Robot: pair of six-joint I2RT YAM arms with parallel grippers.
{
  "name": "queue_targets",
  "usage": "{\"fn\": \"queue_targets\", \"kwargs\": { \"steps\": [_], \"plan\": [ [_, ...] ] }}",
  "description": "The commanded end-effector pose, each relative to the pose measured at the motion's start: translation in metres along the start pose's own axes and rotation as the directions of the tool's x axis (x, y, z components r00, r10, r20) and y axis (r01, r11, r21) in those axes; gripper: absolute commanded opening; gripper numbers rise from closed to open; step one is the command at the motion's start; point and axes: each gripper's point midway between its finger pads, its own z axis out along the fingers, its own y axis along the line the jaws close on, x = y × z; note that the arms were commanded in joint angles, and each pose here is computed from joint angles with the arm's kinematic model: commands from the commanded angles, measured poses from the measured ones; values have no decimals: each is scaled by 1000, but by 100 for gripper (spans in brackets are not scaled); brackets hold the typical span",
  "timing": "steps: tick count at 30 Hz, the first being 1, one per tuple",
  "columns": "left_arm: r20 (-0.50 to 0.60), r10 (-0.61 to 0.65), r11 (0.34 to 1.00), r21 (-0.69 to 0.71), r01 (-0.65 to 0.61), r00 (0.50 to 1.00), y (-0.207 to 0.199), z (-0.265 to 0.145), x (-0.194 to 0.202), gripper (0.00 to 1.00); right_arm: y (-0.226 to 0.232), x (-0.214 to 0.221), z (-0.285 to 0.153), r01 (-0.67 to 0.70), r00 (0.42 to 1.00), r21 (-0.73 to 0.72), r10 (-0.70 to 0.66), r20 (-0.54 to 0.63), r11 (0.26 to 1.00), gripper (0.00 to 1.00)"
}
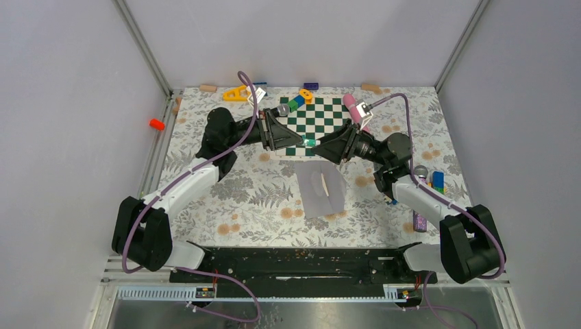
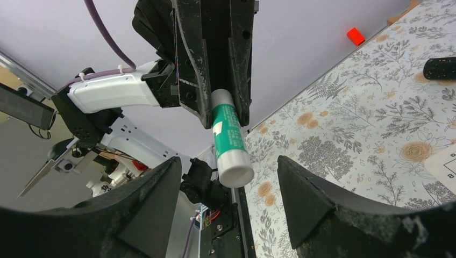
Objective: Place the letter into the envelope and seal it
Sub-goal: Pick up the solid glue from the center of the board.
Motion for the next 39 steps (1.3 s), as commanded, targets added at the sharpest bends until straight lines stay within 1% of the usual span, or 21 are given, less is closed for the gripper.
{"fn": "queue_targets", "kwargs": {
  "steps": [1,7,14,19,22,23,24,26,29,31,32,35,37,39],
  "plan": [
    [30,58,998,8,-58,998,-2,4,-6,13,14,-9,5,52,998,-51,-50,22,997,72],
    [18,55,999,1,-55,998,2,6,-2,13,18,-11,6,56,998,-58,-54,28,997,63],
    [14,56,998,-7,-56,998,4,8,0,15,20,-11,7,44,999,-65,-42,27,997,50],
    [14,55,998,-8,-55,998,4,8,0,16,21,-11,8,42,999,-68,-41,27,997,47],
    [12,56,998,-8,-56,998,4,8,1,19,21,-11,8,41,999,-66,-39,33,997,35],
    [13,56,998,-8,-56,998,4,8,1,22,21,-12,8,42,999,-64,-39,35,997,29],
    [12,56,998,-8,-56,998,4,8,1,27,20,-12,7,39,999,-61,-37,37,997,23],
    [13,61,998,-7,-61,998,4,8,1,42,20,-12,7,44,998,-58,-42,40,997,15],
    [11,75,997,-16,-75,997,2,6,-2,73,21,-12,6,64,998,-56,-62,34,996,11],
    [10,92,995,-31,-91,996,2,1,-7,88,22,-12,4,80,997,-60,-78,23,995,9],
    [12,101,994,-43,-101,995,2,-2,-11,93,24,-12,2,85,996,-68,-84,12,994,8],
    [10,139,988,-70,-138,990,6,-12,-19,95,27,-10,-3,82,996,-93,-86,-38,992,4],
    [-14,167,982,-87,-168,986,10,-17,-18,94,29,-5,-7,75,993,-110,-84,-77,991,1],
    [-50,199,974,-98,-203,979,12,-21,-16,94,27,0,-11,69,991,-113,-81,-104,991,1]
  ]
}}
